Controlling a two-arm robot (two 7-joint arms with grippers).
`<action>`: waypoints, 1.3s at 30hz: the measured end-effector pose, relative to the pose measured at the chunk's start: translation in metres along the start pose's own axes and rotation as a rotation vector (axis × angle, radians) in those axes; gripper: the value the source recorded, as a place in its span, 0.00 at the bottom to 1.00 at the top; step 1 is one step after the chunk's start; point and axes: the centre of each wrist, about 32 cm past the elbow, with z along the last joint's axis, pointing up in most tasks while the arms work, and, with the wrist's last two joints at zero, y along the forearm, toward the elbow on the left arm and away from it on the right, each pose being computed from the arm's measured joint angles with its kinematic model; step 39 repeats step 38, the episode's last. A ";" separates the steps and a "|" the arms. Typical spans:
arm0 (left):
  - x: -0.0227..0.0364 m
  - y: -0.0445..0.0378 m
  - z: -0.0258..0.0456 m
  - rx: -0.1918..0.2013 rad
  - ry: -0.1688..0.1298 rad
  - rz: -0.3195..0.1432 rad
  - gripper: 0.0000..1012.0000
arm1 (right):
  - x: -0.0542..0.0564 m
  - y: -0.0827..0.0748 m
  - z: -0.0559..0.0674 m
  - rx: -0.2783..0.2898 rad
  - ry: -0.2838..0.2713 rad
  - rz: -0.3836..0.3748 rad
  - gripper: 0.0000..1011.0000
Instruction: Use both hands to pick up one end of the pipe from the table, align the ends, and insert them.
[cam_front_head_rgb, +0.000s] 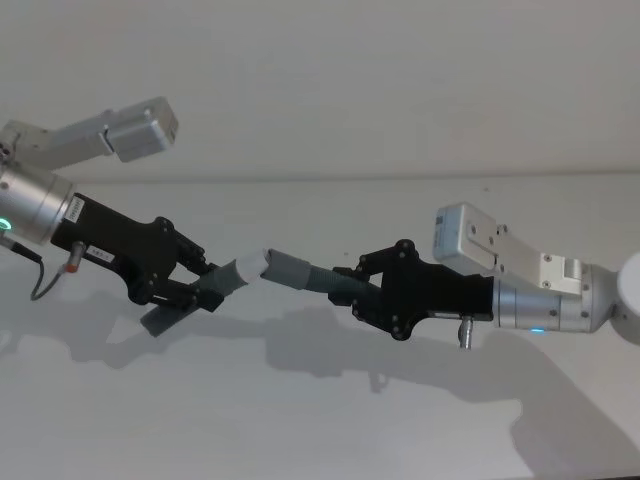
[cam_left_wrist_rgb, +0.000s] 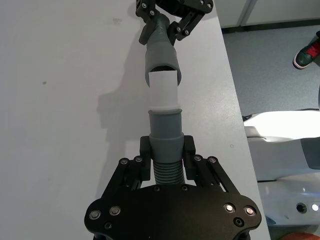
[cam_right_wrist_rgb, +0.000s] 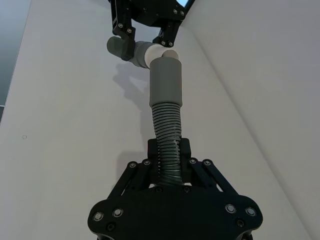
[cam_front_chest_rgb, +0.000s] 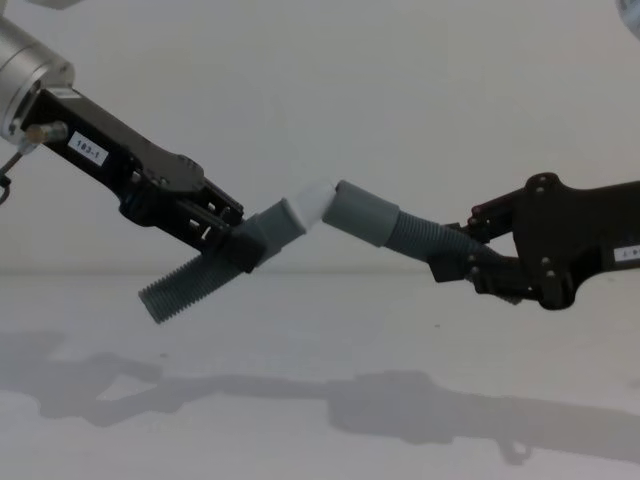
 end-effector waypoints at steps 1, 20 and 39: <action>0.0000 0.0001 0.0000 0.000 0.000 0.000 0.33 | 0.000 0.000 0.000 0.000 0.001 0.001 0.21; 0.0000 0.0011 -0.0008 0.002 0.002 0.003 0.33 | 0.000 -0.002 0.001 -0.006 0.003 0.004 0.21; 0.0000 0.0013 -0.0011 0.003 0.002 0.004 0.33 | 0.001 -0.005 0.002 -0.010 0.003 -0.001 0.21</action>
